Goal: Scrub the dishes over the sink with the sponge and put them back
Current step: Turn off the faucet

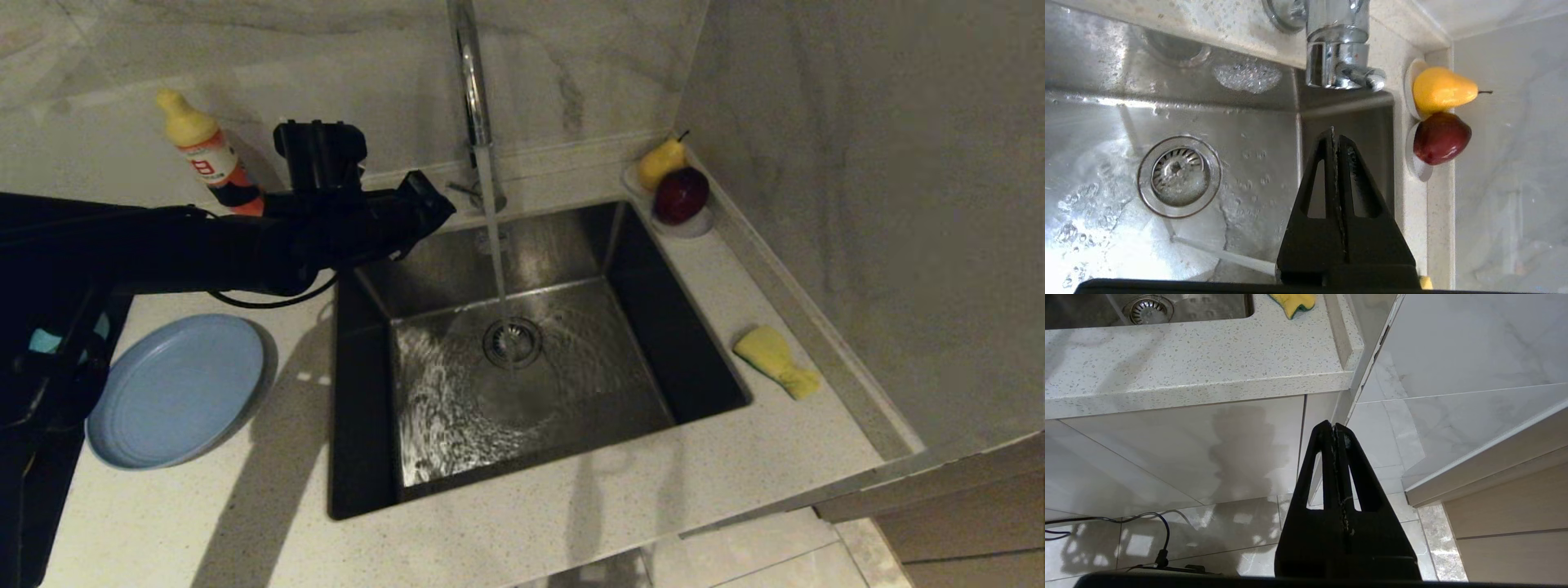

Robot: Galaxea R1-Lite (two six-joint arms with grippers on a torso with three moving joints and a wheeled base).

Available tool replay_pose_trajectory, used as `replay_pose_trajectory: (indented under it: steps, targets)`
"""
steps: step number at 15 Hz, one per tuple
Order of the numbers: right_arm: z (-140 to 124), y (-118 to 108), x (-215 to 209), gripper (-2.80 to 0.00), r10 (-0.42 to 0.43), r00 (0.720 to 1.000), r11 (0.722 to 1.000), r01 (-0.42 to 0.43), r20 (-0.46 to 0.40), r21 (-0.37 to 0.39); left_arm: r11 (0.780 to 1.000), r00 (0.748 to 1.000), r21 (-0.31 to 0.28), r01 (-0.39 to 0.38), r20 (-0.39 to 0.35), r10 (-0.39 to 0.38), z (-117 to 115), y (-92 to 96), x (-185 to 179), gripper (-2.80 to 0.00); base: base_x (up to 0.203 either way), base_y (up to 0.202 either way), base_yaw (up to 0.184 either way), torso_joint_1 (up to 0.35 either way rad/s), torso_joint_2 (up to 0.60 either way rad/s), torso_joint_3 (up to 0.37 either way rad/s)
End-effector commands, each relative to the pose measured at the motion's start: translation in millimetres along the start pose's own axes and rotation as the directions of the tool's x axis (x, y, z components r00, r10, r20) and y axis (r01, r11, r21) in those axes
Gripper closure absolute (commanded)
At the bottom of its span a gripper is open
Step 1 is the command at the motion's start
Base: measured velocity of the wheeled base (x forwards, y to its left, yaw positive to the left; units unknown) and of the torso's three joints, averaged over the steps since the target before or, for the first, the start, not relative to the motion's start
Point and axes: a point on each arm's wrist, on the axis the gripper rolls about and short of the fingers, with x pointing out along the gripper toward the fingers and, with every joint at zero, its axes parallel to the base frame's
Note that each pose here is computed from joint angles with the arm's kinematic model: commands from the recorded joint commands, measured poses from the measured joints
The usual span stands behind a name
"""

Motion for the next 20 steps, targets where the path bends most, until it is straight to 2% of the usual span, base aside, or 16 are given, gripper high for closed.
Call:
replay_pose_trajectory:
  steps: [1,8,20]
  targets:
    - [0,0,0,0.0,0.001,1.0,1.0,-0.001,0.002,-0.002,1.0,1.0,-0.004,0.007,0.001,-0.007,1,-0.9,-1,0.0,0.0,0.0,0.0,0.0,0.0,0.0]
    - [0,0,0,0.0,0.001,1.0,1.0,-0.001,0.002,-0.002,0.999,0.999,-0.036,0.037,0.027,-0.036,6,-6.1,0,0.0,0.0,0.0,0.0,0.0,0.0,0.0]
    - [0,0,0,0.0,0.001,1.0,1.0,-0.001,0.001,-0.001,0.996,0.992,-0.032,0.084,0.092,-0.081,6,0.9,22,0.0,0.0,0.0,0.0,0.0,0.0,0.0]
